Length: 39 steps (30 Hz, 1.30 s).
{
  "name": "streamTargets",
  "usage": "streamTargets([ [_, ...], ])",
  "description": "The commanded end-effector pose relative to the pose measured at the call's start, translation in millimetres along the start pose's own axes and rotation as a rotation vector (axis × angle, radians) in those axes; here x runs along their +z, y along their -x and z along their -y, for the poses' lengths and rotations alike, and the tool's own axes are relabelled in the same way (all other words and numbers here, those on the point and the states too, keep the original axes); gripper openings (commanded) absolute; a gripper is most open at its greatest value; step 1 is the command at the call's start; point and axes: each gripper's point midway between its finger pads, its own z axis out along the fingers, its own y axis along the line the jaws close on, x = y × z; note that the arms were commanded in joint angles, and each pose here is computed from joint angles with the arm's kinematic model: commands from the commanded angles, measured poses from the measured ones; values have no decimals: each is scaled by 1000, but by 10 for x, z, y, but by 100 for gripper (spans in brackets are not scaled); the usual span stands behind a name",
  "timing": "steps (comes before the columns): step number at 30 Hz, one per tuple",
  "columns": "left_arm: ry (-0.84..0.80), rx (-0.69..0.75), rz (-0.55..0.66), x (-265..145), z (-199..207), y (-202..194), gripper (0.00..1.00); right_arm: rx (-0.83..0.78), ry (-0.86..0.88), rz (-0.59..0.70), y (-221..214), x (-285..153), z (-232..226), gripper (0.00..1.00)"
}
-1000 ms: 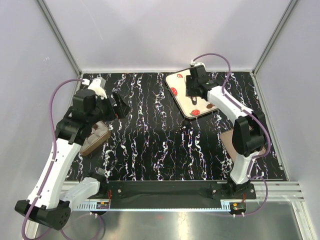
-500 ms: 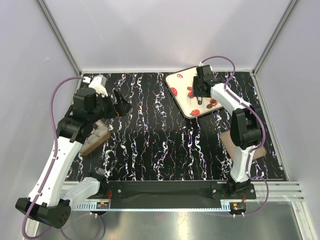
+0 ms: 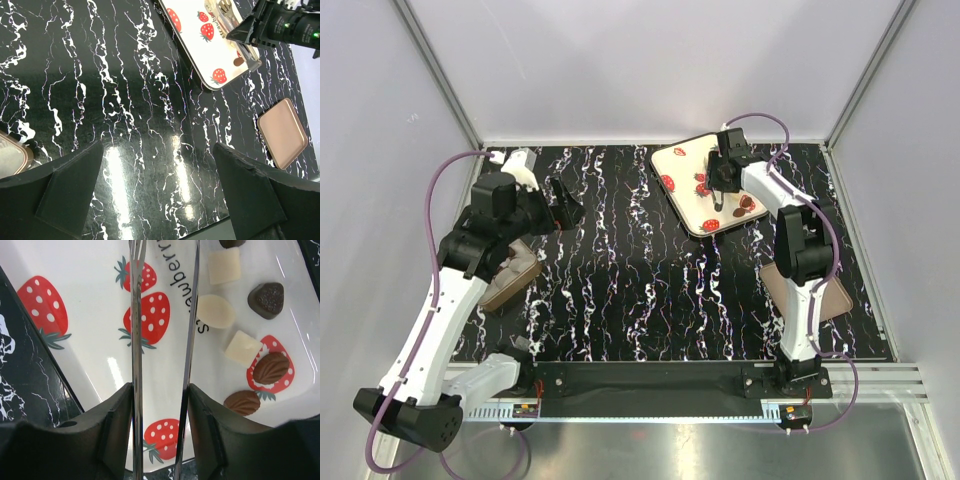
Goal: Pack the chocolate
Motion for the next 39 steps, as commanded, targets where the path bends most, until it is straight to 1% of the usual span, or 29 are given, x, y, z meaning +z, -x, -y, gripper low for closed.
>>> streamTargets([
  [1, -48, 11, 65, -3, 128, 216, 99, 13, 48, 64, 303, -34, -108, 52],
  [10, -58, -4, 62, 24, 152, 226, 99, 19, 61, 55, 333, 59, -107, 50],
  [13, -60, -1, 67, 15, 165, 250, 99, 14, 58, 51, 333, 47, -101, 47],
  [16, -68, -4, 61, 6, 180, 240, 99, 7, 50, 57, 355, -4, -82, 43],
  [17, -71, -6, 57, 8, 185, 231, 99, 2, 49, 54, 347, -33, -75, 40],
  [21, -74, -7, 49, -29, 191, 206, 99, 2, 58, 74, 409, -177, -84, 38],
  [24, -65, 6, 57, -88, 192, 243, 99, 14, 99, 83, 441, -355, -140, 37],
  [25, -71, 12, 69, -127, 221, 296, 99, 14, 130, 93, 481, -460, -199, 37],
  [26, -73, 17, 77, -157, 236, 326, 99, 24, 170, 68, 416, -491, -263, 36],
  [28, -74, 23, 88, -199, 259, 379, 99, 28, 243, 60, 402, -631, -385, 34],
  [30, -83, 25, 94, -221, 284, 401, 99, 42, 260, 44, 304, -683, -426, 34],
  [34, -88, 13, 83, -204, 286, 368, 99, 57, 328, 48, 216, -943, -581, 34],
  [38, -125, 2, 63, -199, 349, 328, 99, 15, 431, 42, 84, -1228, -983, 33],
  [39, -131, 1, 63, -207, 365, 333, 99, -21, 461, 34, -13, -1312, -1199, 33],
])
